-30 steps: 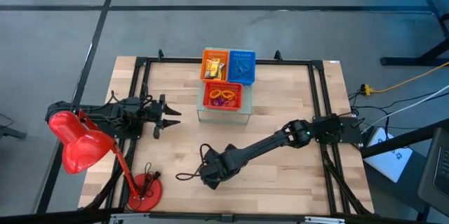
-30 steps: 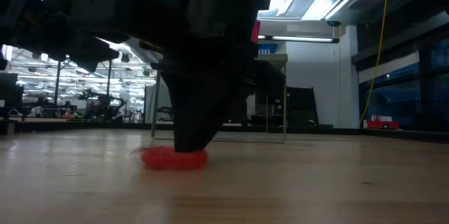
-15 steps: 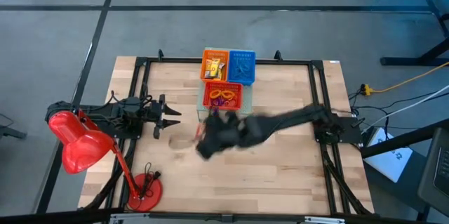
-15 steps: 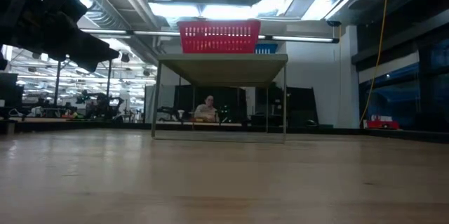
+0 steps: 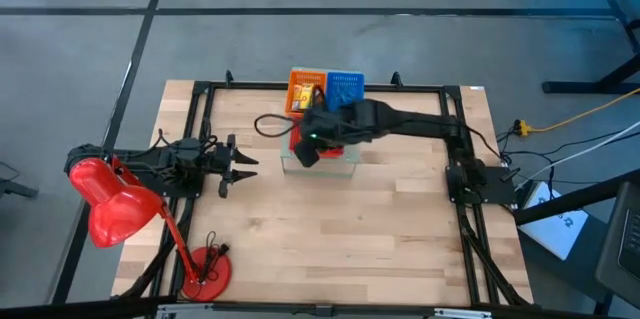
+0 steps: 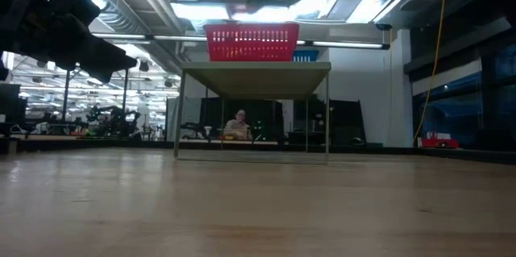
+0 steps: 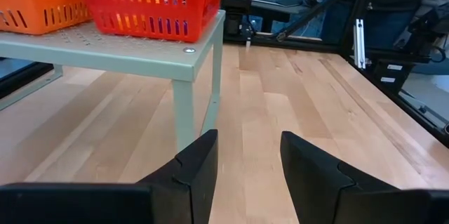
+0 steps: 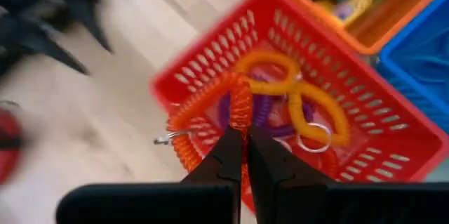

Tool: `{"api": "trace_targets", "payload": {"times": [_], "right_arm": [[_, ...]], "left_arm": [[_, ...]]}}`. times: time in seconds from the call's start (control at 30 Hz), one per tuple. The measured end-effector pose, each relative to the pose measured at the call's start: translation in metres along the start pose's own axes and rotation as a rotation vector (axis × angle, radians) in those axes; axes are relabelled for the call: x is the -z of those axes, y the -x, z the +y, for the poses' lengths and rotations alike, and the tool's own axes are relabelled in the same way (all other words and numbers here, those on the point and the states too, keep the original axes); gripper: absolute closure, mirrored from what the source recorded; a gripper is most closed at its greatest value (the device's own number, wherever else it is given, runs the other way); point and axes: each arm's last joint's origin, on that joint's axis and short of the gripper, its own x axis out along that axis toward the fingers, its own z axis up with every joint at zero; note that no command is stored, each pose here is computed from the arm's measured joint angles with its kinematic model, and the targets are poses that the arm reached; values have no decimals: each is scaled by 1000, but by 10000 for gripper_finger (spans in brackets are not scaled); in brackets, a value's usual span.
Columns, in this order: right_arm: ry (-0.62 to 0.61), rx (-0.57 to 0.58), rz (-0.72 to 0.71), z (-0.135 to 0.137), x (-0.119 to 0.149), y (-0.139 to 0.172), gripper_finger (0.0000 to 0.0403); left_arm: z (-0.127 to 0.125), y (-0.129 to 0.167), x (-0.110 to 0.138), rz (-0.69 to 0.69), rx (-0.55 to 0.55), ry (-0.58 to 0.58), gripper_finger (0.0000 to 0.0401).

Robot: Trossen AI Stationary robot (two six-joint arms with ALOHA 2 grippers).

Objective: Pick & Place Office Desk Supplies
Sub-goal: Put the orange spring keychain into the red bin

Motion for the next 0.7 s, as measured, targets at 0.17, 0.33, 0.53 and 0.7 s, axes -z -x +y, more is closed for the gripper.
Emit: {"api": "trace_targets", "payload": {"times": [0.17, 0.33, 0.53, 0.7], "right_arm": [[27, 56, 54, -9, -3, -14, 397], [25, 56, 59, -11, -5, -17, 397], [36, 109, 22, -17, -10, -18, 391], [55, 153, 1, -19, -10, -18, 335]], "left_arm": [[0, 0, 0, 0, 0, 0, 251], [0, 0, 0, 0, 0, 0, 251], [0, 0, 0, 0, 0, 0, 251], [0, 0, 0, 0, 0, 0, 251]]}}
